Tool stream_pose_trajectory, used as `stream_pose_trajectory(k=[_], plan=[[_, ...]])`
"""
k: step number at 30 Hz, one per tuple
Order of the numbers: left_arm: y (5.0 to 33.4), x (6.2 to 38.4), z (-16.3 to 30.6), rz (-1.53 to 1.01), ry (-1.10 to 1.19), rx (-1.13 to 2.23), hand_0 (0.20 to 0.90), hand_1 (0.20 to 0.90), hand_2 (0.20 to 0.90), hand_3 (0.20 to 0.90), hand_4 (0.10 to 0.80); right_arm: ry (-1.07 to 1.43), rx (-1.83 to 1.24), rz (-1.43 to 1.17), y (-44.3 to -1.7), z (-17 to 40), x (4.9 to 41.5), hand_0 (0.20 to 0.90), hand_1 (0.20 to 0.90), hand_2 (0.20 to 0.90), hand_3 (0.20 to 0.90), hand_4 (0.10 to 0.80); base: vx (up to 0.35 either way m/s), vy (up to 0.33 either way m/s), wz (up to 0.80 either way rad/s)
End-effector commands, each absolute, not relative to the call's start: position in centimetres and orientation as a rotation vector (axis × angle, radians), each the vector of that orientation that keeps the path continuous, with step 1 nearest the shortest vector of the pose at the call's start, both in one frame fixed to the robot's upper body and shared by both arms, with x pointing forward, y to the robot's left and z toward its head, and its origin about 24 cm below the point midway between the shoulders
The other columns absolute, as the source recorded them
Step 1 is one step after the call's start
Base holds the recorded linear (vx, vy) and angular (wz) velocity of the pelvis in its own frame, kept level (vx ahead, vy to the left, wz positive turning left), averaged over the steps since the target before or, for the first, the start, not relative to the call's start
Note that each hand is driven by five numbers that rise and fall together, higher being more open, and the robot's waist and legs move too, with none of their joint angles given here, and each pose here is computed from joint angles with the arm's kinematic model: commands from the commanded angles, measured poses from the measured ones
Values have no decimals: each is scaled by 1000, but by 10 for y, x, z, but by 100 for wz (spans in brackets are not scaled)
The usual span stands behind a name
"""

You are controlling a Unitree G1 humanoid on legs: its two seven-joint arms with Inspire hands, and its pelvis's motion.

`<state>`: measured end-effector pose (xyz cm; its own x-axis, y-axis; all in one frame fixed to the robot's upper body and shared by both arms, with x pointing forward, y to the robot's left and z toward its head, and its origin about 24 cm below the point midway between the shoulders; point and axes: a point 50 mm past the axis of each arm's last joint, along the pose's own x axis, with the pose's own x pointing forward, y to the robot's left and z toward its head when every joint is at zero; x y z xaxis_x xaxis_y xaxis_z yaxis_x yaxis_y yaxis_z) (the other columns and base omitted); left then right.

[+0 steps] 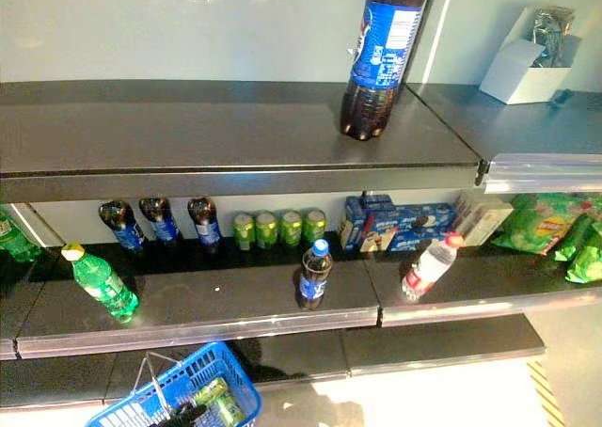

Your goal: Pick up the drink and place into the basket.

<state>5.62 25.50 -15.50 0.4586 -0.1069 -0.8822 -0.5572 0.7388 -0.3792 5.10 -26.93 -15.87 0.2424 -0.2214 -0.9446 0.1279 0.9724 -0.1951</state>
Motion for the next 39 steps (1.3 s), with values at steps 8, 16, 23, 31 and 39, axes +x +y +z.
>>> stream_pose_trajectory(k=[8, 16, 23, 31, 39], plan=[[257, 107, -140, 177, 863, -758, 300, 300, 300, 200, 100, 1295, -106, -264, -278, -155, 60, 900, 900, 900, 900, 800, 27, 14, 5], [255, 114, -137, 166, 810, -799, 300, 300, 300, 200, 100, 1295, -141, -251, -283, -153, 61, 900, 900, 900, 900, 800, 41, 12, 4], [241, 182, -114, 78, 652, -807, 300, 300, 300, 200, 100, 1102, -142, -284, -289, -135, 129, 900, 900, 900, 900, 800, -289, -13, 6], [233, 224, -89, 15, 521, -806, 300, 300, 300, 200, 100, 827, -139, -292, -292, -105, 186, 900, 900, 900, 900, 800, -235, -21, 2], [239, 217, -91, 33, 542, -793, 300, 300, 300, 200, 100, 507, -97, -222, -290, -65, 230, 900, 900, 900, 900, 800, -79, -14, 4]])
